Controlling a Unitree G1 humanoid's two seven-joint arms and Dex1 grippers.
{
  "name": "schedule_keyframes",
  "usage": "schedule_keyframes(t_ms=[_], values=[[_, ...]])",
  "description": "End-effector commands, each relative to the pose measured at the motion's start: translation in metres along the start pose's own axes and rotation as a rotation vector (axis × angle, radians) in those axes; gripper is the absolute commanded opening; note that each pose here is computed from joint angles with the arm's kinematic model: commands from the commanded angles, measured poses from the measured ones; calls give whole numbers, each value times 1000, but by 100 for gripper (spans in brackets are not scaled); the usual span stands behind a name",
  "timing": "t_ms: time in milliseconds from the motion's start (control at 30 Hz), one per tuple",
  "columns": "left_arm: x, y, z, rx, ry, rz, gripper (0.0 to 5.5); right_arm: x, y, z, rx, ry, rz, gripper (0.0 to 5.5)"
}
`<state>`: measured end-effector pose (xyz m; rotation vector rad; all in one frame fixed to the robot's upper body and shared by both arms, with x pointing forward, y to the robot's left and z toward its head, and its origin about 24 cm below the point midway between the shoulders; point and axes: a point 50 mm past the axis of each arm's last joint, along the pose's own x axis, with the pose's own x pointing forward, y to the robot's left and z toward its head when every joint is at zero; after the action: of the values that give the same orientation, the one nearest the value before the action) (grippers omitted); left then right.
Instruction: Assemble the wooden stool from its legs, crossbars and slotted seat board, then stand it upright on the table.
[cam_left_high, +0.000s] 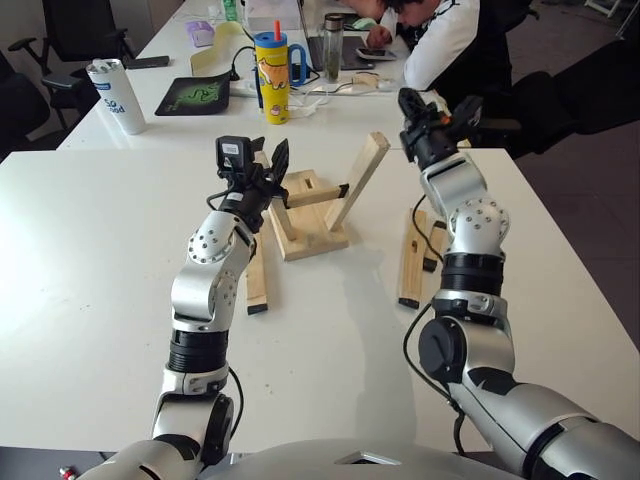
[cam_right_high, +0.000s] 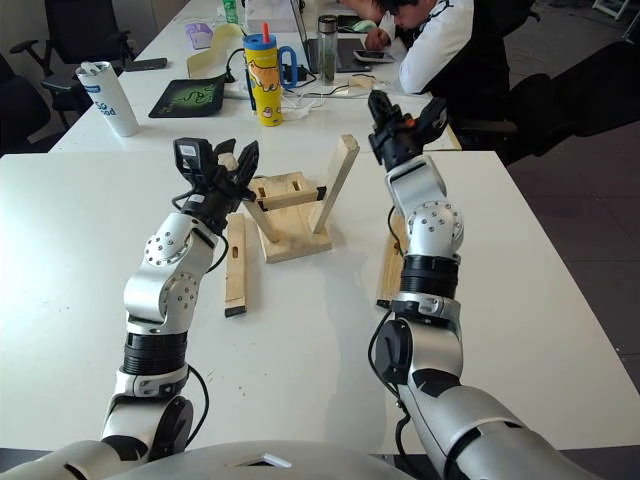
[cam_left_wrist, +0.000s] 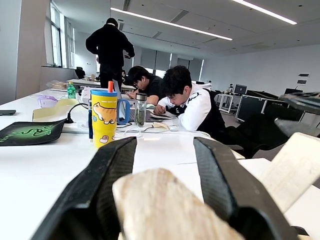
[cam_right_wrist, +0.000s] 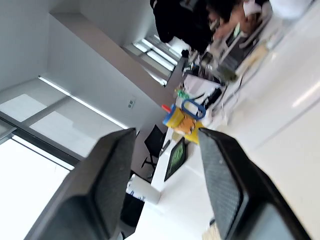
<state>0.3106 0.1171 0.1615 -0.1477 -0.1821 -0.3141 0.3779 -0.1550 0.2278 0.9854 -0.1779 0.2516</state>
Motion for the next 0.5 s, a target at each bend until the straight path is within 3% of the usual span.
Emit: schedule_keyframes(t_ms=[33,133,300,433,500], values=[[-1,3,-10,-5,42,9,209,13,47,30,-82,-99,167,228],[-3,7,-18,8,54,33,209,14,60,38,-128,-128,224,228],[0,7,5,1,-109,33,209,14,62,23,-221,-79,245,228],[1,6,7,17,-122,19,209,11,77,19,-410,-88,314,228],[0,5,8,20,-127,19,209,14,69,-4,-549,65,288,228]])
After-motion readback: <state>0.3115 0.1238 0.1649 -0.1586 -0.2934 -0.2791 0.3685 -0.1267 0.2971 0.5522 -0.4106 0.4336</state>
